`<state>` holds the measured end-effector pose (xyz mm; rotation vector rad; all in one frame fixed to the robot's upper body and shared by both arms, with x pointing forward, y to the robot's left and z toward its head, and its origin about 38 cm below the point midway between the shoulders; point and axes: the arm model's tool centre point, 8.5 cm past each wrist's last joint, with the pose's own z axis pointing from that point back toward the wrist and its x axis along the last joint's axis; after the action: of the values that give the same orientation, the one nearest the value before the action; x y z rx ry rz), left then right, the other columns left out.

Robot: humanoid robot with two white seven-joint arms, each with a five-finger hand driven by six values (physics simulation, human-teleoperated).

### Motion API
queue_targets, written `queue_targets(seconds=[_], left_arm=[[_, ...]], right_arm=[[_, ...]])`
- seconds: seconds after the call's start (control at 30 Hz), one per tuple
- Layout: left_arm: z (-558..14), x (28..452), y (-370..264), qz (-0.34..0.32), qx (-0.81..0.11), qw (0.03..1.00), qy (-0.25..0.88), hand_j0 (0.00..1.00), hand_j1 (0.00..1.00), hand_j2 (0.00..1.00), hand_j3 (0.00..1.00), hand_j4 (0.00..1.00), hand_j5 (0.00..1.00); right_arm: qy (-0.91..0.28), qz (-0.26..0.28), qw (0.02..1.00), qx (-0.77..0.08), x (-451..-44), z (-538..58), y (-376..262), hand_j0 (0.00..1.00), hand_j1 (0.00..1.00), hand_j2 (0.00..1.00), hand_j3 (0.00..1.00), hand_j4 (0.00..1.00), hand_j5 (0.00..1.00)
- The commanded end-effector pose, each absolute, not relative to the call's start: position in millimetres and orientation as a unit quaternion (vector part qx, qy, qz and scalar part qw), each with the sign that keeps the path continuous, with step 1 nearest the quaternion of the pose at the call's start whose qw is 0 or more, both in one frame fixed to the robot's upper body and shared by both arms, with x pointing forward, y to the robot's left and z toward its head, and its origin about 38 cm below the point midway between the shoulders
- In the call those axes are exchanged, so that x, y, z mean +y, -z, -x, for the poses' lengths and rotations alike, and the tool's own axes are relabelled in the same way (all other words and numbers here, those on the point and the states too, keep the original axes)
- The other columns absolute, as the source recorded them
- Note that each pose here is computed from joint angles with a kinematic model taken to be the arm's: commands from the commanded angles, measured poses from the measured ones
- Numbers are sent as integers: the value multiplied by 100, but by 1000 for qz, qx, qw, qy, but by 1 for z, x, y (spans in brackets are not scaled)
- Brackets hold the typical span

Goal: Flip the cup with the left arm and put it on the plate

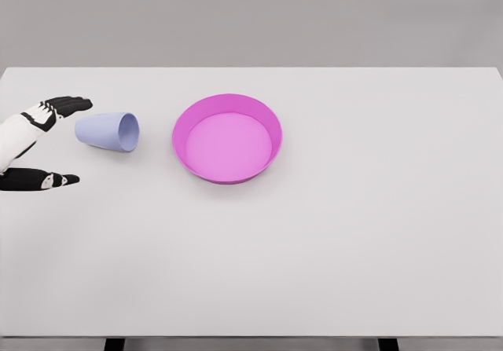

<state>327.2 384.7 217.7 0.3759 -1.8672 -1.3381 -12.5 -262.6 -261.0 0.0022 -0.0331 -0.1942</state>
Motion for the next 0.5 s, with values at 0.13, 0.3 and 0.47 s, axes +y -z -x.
queue_targets(seconds=[0.13, 0.3, 0.47], left_arm=[[-327, 388, -218, -152, -736, 399, 526, 100, 100, 100, 100, 100, 100], [-328, 401, -208, -172, -712, 412, 542, 100, 100, 100, 100, 100, 100], [-328, 398, -200, -165, -708, 418, 545, 100, 100, 100, 100, 100, 100]], right_arm=[[98, -1, 995, -17, -263, 12, 261, 100, 100, 100, 100, 100, 100], [97, -1, 995, -16, -263, 13, 261, 100, 100, 100, 100, 100, 100], [97, -2, 995, -16, -262, 13, 261, 100, 100, 100, 100, 100, 100]])
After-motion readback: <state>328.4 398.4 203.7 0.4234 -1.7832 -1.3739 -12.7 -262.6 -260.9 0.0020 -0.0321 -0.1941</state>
